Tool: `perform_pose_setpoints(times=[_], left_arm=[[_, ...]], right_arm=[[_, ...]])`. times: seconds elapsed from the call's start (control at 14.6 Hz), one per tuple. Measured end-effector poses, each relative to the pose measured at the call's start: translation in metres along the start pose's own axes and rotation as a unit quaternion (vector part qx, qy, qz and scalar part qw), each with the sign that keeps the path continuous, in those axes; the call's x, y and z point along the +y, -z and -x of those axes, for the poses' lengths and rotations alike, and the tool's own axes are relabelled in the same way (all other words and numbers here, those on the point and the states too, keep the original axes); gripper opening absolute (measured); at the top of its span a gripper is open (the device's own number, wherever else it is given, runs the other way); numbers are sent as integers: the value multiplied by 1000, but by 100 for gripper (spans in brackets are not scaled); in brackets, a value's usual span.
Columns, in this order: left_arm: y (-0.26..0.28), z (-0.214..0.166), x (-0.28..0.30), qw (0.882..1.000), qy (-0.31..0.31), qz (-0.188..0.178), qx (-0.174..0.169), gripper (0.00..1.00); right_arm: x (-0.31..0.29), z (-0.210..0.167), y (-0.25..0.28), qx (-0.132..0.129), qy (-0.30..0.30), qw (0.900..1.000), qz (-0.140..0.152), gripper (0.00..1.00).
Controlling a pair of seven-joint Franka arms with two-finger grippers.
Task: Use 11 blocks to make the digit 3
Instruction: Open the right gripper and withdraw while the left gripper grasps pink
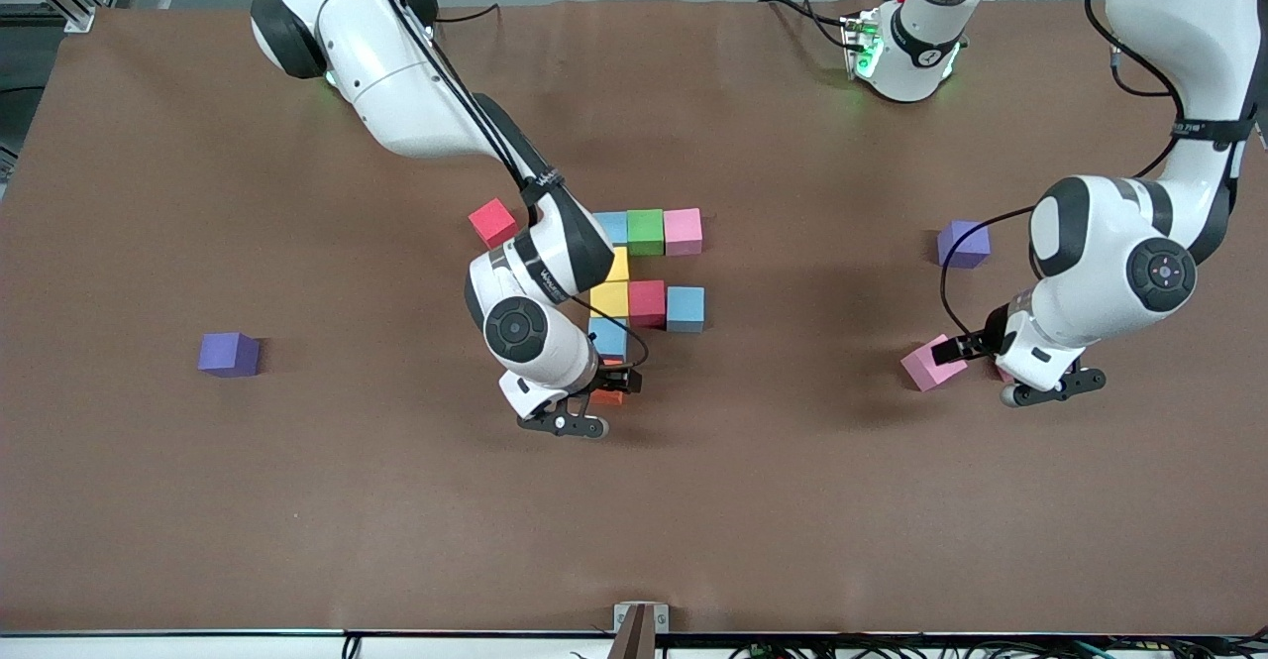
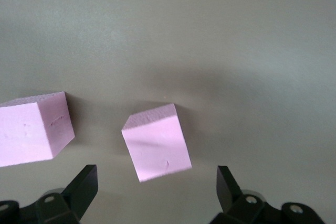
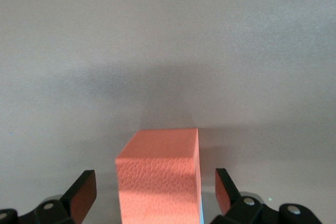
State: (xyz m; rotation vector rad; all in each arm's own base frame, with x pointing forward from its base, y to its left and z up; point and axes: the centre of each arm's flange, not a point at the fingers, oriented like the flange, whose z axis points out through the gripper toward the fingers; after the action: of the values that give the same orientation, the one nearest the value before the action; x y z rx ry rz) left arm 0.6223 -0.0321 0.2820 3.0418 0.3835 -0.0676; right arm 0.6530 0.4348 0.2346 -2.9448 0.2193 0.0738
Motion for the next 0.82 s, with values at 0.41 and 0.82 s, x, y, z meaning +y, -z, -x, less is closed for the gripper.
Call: perform_pose_setpoints(times=[0.41,0.82], left_arm=[[-40,-6,-8,999,49,3,-9,100],[-64,-6,-9,996,83,1,-27,100]], right_arm=[[13,-11,87,-13,-15,1000,4,100],[143,-67,243,-5,-95,995,15,100]])
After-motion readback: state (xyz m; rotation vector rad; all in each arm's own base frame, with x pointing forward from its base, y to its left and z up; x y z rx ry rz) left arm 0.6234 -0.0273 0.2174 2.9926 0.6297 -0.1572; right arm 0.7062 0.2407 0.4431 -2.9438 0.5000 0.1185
